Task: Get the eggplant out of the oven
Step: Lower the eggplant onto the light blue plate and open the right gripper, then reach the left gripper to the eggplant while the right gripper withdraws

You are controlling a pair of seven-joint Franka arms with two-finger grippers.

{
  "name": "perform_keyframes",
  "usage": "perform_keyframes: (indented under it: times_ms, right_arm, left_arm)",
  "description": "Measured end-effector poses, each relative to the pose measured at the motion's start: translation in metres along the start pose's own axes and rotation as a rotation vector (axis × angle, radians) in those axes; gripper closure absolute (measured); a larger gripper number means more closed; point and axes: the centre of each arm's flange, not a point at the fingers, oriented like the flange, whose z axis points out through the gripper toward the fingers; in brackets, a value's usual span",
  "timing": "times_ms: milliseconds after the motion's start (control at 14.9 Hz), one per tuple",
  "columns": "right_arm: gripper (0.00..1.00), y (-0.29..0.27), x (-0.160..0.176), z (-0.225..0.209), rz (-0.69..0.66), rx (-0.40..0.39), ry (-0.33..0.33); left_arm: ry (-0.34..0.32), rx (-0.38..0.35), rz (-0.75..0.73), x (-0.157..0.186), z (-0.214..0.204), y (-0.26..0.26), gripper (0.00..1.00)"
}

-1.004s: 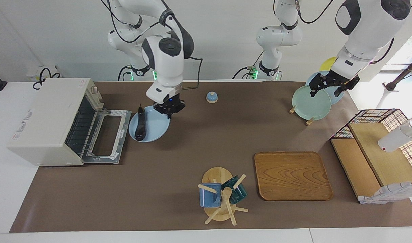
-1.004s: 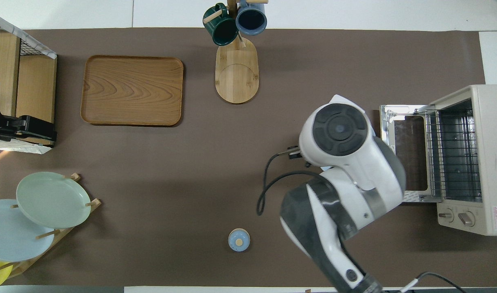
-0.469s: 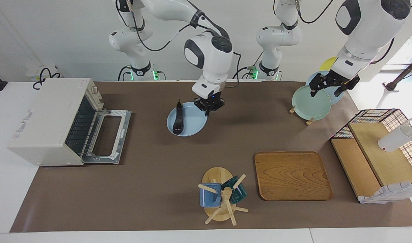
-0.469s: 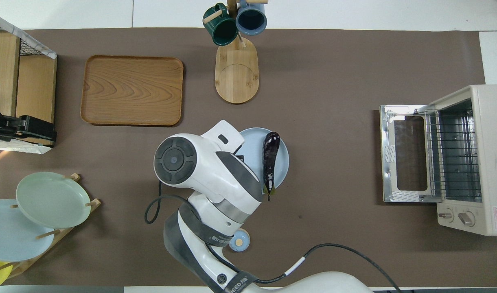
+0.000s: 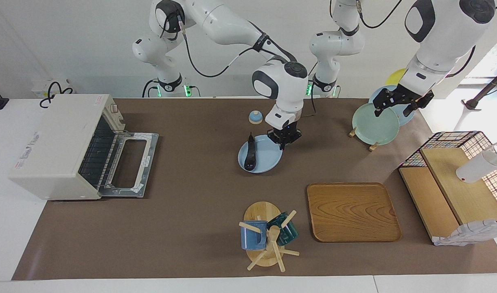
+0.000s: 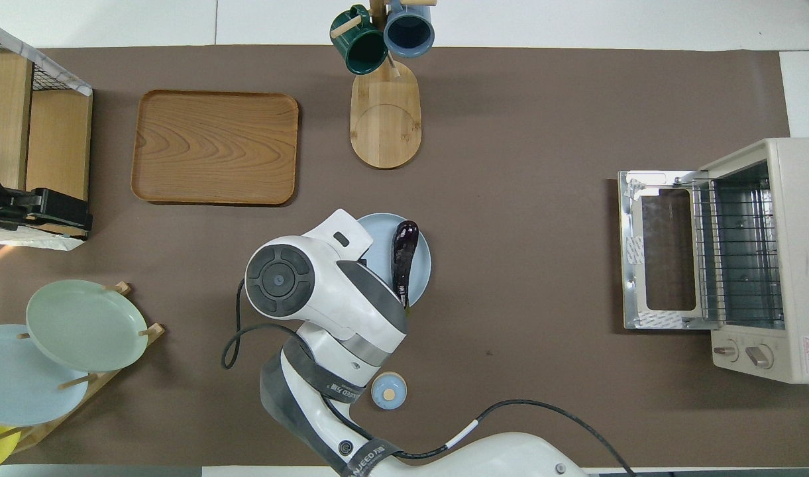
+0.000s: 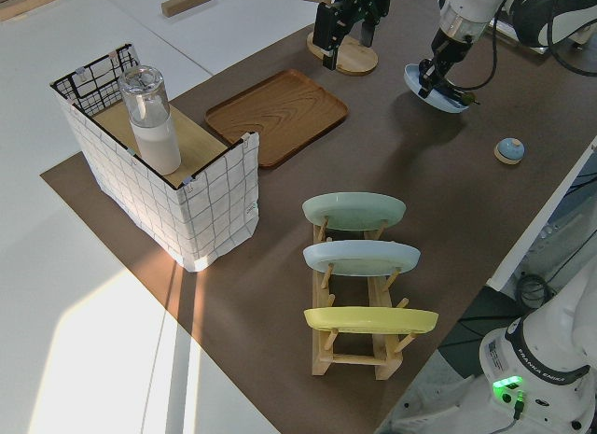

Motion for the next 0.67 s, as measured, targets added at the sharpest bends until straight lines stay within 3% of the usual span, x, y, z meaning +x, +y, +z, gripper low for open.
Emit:
perform_keyframes:
  times_ms: [201, 335, 469, 669]
  right_arm:
    - [0.75, 0.001, -0.002, 0.009, 0.045, 0.055, -0.03]
    - [0.73, -0.001, 0.001, -0.008, 0.039, 0.048, -0.028]
    - [0.77, 0.009, 0.009, -0.033, 0.016, -0.018, -0.021]
    - [0.79, 0.071, 0.044, -0.077, 0.01, -0.105, -0.056]
  left_arm:
    - [0.0, 0.0, 0.0, 0.0, 0.0, 0.0, 0.0]
    - [0.0, 0.0, 0.0, 0.0, 0.0, 0.0, 0.0]
    - [0.001, 0.0, -0.001, 0.0, 0.0, 0.0, 0.0]
    - [0.001, 0.0, -0.011, 0.0, 0.0, -0.001, 0.0]
